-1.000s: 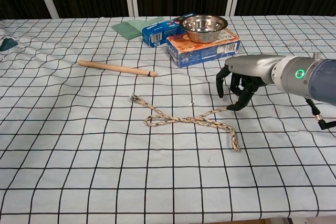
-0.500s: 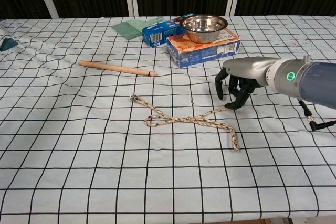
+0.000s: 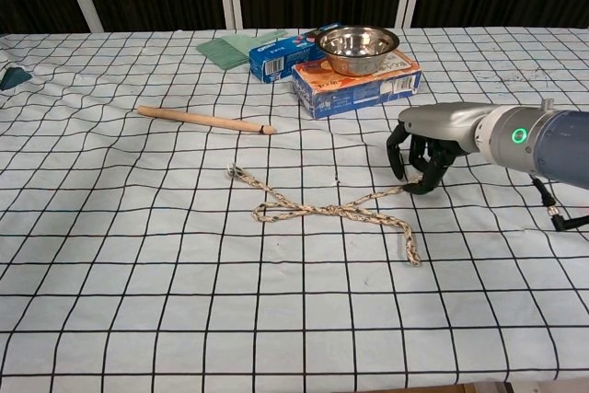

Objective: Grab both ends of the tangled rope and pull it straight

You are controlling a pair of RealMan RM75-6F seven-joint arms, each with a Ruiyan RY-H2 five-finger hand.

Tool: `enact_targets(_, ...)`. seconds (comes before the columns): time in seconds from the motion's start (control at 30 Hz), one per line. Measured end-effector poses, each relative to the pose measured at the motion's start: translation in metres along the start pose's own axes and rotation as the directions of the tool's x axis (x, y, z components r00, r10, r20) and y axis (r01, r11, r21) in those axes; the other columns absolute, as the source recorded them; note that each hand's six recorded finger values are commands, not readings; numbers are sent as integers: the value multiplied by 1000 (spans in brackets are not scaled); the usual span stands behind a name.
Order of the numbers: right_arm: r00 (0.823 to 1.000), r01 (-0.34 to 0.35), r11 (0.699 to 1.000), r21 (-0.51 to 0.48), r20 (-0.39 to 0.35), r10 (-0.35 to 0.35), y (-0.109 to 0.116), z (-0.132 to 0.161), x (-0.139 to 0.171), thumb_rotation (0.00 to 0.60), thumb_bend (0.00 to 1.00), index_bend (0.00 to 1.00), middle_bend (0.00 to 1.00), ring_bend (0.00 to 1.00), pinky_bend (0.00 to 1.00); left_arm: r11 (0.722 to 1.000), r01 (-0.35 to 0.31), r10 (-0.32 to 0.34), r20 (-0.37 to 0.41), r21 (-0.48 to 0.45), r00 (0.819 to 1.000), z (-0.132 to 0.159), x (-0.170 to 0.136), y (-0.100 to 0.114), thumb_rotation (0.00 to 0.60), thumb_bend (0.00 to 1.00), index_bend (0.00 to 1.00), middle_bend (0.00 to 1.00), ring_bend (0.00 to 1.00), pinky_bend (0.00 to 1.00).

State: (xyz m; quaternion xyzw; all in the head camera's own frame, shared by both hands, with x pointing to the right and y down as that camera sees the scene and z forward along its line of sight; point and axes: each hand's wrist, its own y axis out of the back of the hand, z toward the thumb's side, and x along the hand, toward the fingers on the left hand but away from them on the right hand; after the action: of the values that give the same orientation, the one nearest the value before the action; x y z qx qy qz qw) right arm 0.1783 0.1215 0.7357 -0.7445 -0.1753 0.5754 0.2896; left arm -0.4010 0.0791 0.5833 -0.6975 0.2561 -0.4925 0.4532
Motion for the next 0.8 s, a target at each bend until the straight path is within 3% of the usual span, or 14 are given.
enact_targets(0.8, 1000, -3, 1000, 0, -11, 3, -5, 2, -4, 600, 298, 551, 827, 1000, 904, 1000, 11, -11, -7, 6, 1000, -2, 2, -3, 600, 153, 88, 91, 4, 31)
